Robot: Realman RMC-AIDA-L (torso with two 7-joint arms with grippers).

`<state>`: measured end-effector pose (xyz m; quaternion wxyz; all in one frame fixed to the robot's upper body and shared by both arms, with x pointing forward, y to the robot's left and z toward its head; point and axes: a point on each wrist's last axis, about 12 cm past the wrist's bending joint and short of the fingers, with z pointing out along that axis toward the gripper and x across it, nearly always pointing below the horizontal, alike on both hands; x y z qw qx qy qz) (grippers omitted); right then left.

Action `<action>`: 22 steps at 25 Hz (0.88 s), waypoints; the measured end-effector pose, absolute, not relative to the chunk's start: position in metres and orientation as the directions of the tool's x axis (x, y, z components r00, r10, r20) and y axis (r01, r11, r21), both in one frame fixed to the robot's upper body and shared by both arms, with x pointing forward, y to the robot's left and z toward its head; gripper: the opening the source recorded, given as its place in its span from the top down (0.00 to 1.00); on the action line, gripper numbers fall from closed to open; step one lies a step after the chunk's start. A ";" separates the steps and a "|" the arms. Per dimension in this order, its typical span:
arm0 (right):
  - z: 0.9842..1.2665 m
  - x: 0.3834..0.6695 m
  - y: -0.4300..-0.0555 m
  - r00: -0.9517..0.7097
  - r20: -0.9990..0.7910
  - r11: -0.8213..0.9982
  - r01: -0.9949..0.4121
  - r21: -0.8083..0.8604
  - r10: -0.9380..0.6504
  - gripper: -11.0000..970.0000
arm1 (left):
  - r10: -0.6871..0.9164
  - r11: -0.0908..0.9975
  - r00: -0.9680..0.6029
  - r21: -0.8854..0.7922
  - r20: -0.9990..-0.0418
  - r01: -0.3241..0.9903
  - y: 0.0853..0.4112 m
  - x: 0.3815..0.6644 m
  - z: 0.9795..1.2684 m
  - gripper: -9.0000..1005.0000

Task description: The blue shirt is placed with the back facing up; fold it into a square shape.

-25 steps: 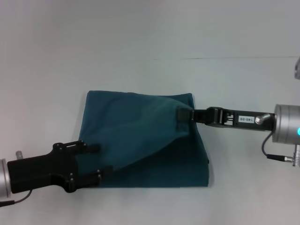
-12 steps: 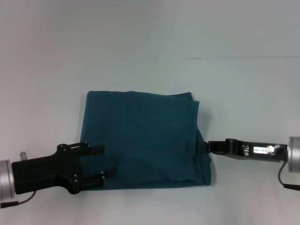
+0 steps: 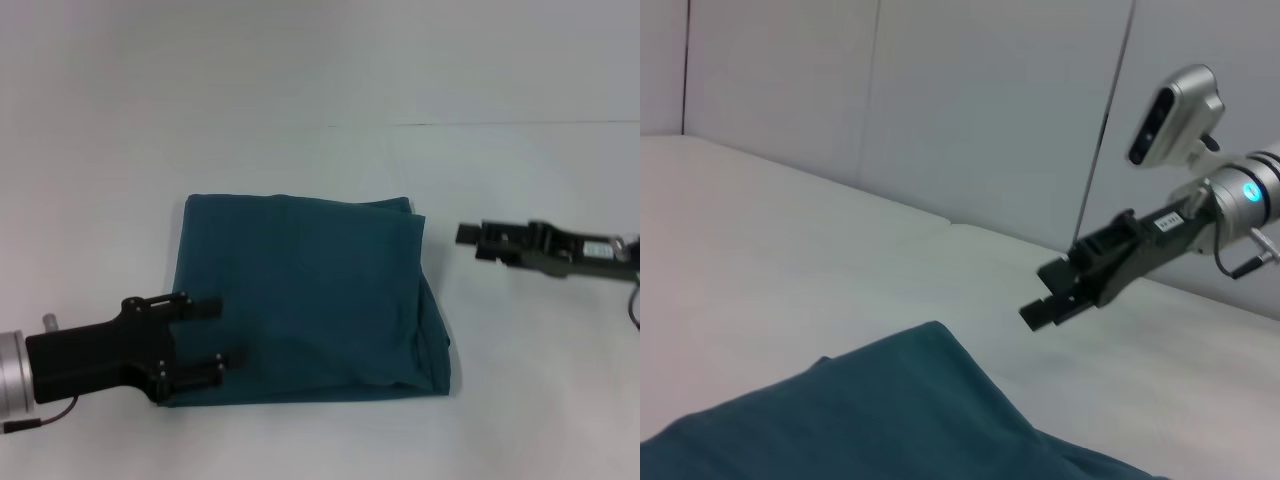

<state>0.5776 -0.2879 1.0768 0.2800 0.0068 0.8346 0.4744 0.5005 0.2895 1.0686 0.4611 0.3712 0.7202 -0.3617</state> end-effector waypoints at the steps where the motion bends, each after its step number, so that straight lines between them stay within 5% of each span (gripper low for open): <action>1: 1.080 0.583 -0.286 -0.843 -0.459 0.552 -0.250 0.795 0.279 0.51 | 0.200 0.464 -0.297 -0.177 -0.934 0.868 0.289 0.501 1.069 0.29; 8: 1.087 0.606 -0.262 -0.859 -0.445 0.592 -0.227 0.773 0.252 0.31 | 0.190 0.518 -0.293 -0.158 -0.937 0.841 0.291 0.508 1.068 0.29; 22: 1.069 0.607 -0.229 -0.873 -0.418 0.627 -0.182 0.758 0.251 0.32 | 0.197 0.523 -0.284 -0.145 -0.938 0.840 0.289 0.514 1.070 0.29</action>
